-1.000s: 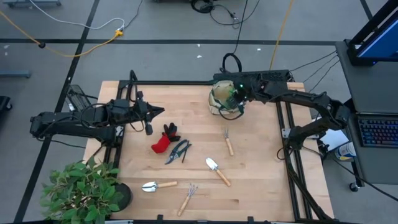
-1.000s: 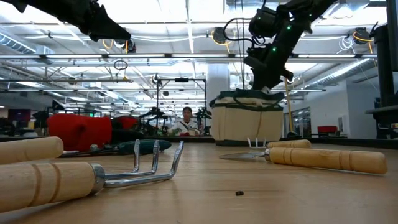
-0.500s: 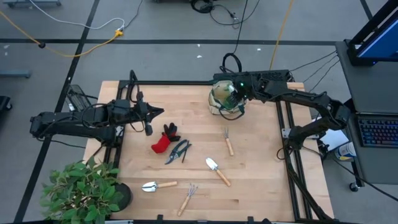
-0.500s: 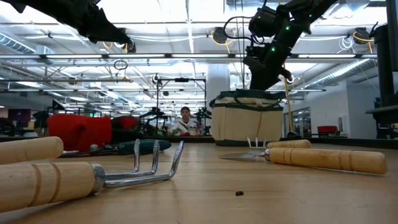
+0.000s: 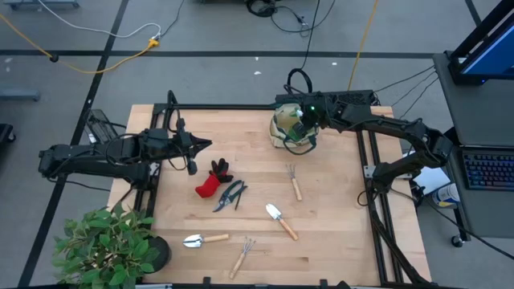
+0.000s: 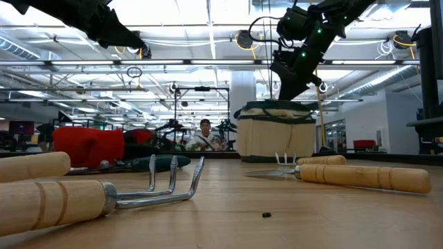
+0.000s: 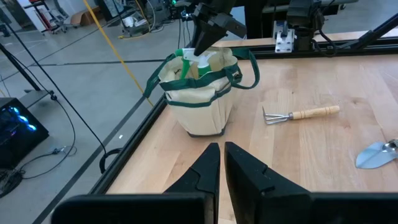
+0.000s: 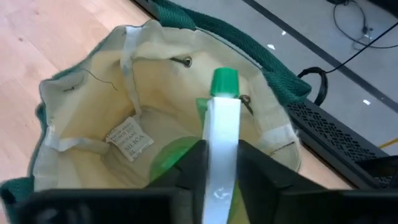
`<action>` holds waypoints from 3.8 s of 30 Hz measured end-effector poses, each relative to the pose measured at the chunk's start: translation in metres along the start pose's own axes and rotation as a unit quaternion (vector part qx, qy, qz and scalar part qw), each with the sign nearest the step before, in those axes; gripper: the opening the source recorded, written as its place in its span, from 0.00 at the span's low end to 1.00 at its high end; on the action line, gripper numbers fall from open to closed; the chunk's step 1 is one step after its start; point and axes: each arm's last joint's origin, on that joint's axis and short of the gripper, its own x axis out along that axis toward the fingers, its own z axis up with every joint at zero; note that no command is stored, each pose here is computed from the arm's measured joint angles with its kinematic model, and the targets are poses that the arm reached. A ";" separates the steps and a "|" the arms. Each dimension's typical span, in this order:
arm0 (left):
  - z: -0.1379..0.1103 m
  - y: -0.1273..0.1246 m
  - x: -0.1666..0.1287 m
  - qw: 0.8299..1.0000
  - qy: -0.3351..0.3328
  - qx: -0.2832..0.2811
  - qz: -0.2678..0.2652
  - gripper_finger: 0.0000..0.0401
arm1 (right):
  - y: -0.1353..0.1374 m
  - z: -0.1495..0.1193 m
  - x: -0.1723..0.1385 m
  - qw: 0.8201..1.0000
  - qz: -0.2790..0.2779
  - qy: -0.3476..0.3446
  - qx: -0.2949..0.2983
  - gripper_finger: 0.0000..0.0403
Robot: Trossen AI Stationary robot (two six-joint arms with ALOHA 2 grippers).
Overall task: Pick & Place Garden tools in Gardening bag
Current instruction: Put the green spray bottle into the gardening bag
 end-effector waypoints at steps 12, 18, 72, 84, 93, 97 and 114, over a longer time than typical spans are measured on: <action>0.003 -0.003 0.007 0.999 -0.012 -0.018 -0.028 0.08 | 0.002 -0.002 0.000 0.999 0.031 0.014 0.010 0.10; 0.006 -0.012 0.032 0.997 -0.033 0.025 -0.068 0.08 | 0.004 -0.003 -0.001 0.998 0.061 0.021 0.010 0.10; 0.022 -0.070 0.191 0.878 0.192 0.355 -0.258 0.04 | 0.086 -0.021 -0.014 0.964 0.218 0.007 -0.150 0.11; 0.021 -0.069 0.191 0.888 0.210 0.324 -0.251 0.02 | 0.076 -0.023 -0.017 0.984 0.126 0.015 -0.128 0.11; 0.020 -0.070 0.190 0.892 0.215 0.309 -0.249 0.02 | 0.061 -0.027 -0.031 0.991 0.076 0.039 -0.107 0.10; 0.020 -0.070 0.191 0.891 0.211 0.315 -0.250 0.01 | 0.056 -0.029 -0.032 0.992 0.067 0.055 -0.089 0.10; 0.022 -0.070 0.192 0.895 0.201 0.313 -0.247 0.06 | 0.060 -0.024 -0.030 0.987 0.108 0.033 -0.116 0.22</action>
